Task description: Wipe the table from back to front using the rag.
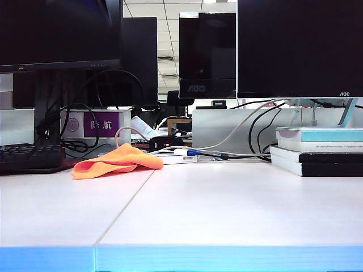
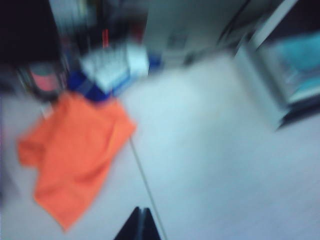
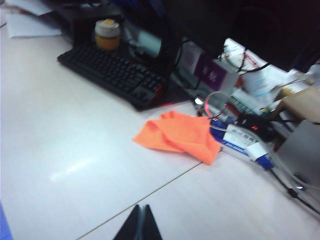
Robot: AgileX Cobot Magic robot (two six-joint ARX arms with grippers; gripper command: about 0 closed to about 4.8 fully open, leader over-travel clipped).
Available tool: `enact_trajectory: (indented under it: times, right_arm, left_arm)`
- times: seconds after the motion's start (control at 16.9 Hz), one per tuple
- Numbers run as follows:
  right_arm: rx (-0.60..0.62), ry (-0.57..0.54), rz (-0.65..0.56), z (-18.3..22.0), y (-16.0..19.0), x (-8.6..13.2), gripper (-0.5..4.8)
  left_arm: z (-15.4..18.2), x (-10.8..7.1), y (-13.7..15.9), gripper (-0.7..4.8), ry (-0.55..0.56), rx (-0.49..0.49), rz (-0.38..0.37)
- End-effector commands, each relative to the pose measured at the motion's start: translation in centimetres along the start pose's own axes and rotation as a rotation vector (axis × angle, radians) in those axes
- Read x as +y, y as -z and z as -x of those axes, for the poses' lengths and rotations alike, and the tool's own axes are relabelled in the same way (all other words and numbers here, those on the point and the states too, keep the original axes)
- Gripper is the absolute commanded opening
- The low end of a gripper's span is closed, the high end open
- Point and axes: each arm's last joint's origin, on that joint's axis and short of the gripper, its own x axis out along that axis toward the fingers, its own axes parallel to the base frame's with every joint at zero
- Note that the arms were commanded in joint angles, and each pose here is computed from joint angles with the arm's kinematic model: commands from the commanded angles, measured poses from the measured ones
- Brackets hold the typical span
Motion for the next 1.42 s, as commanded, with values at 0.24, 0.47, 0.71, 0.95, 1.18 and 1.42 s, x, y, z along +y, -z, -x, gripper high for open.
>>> enact_trajectory:
  times: [0.24,0.47,0.71,0.95,1.18,1.42]
  right_arm:
    - [-0.041,0.051,0.002,1.3,2.4,0.6,-0.01]
    - [-0.129,0.126,-0.007,1.5,5.6,1.2,-0.01]
    - [-0.137,0.169,-0.011,1.2,9.1,1.9,-0.01]
    - [-0.134,0.173,-0.097,0.1,12.1,2.6,-0.01]
    - [-0.062,0.174,-0.136,-0.7,15.1,3.2,-0.01]
    - [-0.021,0.168,-0.181,-0.9,17.9,4.0,-0.01]
  left_arm:
    - [11.2,-2.5,0.2,-0.03,-0.088,-0.211,-0.072]
    - [17.1,-3.8,1.9,-0.03,-0.133,-0.284,-0.079]
    - [23.4,-5.1,5.3,-0.03,-0.181,-0.328,-0.079]
    - [30.2,-6.4,10.7,-0.03,-0.254,-0.365,-0.161]
    - [34.4,-7.2,17.2,-0.03,-0.242,-0.442,-0.157]
    - [35.4,-7.2,23.0,-0.03,-0.237,-0.486,-0.121]
